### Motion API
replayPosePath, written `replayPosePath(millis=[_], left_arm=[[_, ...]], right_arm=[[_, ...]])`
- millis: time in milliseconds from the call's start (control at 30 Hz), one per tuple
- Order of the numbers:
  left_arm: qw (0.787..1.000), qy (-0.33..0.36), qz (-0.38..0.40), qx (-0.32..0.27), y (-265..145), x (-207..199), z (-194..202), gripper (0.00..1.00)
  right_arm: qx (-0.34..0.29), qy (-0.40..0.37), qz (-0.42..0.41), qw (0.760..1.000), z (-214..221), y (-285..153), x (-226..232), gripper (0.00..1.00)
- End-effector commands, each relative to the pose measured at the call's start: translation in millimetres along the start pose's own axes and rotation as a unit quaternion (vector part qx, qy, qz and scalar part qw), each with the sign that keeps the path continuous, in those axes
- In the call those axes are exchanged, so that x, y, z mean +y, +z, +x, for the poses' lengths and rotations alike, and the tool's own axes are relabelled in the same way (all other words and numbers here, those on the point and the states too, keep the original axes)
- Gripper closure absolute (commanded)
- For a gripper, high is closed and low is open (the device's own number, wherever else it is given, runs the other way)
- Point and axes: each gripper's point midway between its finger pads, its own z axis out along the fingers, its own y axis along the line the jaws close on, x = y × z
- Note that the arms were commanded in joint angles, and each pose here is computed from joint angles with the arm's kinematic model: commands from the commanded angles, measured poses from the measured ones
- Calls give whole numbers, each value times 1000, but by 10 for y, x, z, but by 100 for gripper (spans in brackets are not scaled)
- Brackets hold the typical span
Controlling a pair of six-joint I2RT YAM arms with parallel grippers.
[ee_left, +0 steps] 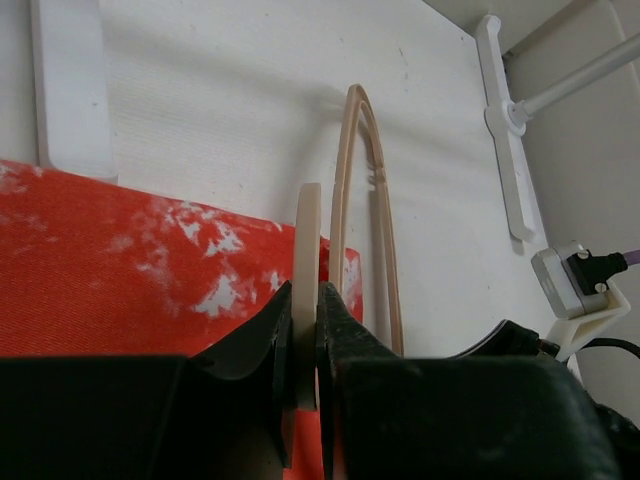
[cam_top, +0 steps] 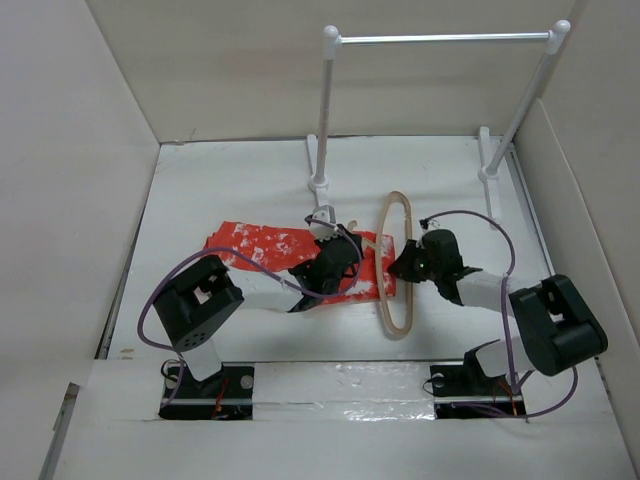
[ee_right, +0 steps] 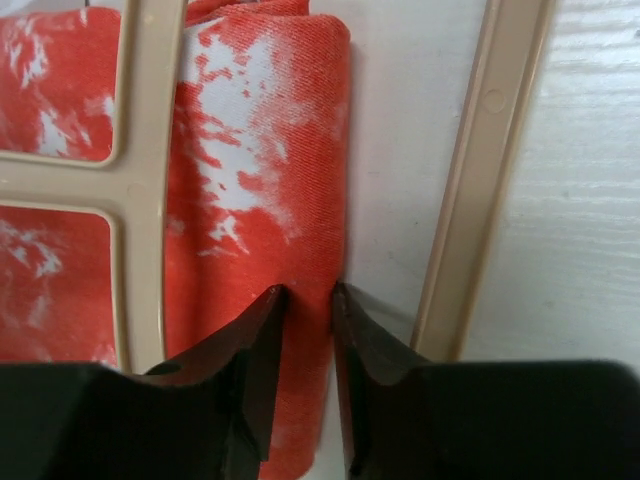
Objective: Place the trousers on the hanger
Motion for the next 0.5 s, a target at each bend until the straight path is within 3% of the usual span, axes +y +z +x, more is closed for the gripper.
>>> replayPosePath(millis=[0, 33, 200, 467], left_arm=[[1000, 27, -8, -8, -2, 117, -77, 100], [999, 34, -10, -13, -6, 138, -97, 100], [996, 81, -15, -16, -97, 247, -161, 100], [990, 137, -31, -7, -305, 456, -211, 100]], right_arm=[[-23, 1, -46, 999, -97, 29, 159, 85], [-24, -1, -58, 998, -116, -7, 215, 100], [-86, -1, -54, 995, -463, -364, 210, 100], [-202, 10, 28, 979, -1068, -1144, -110, 100]])
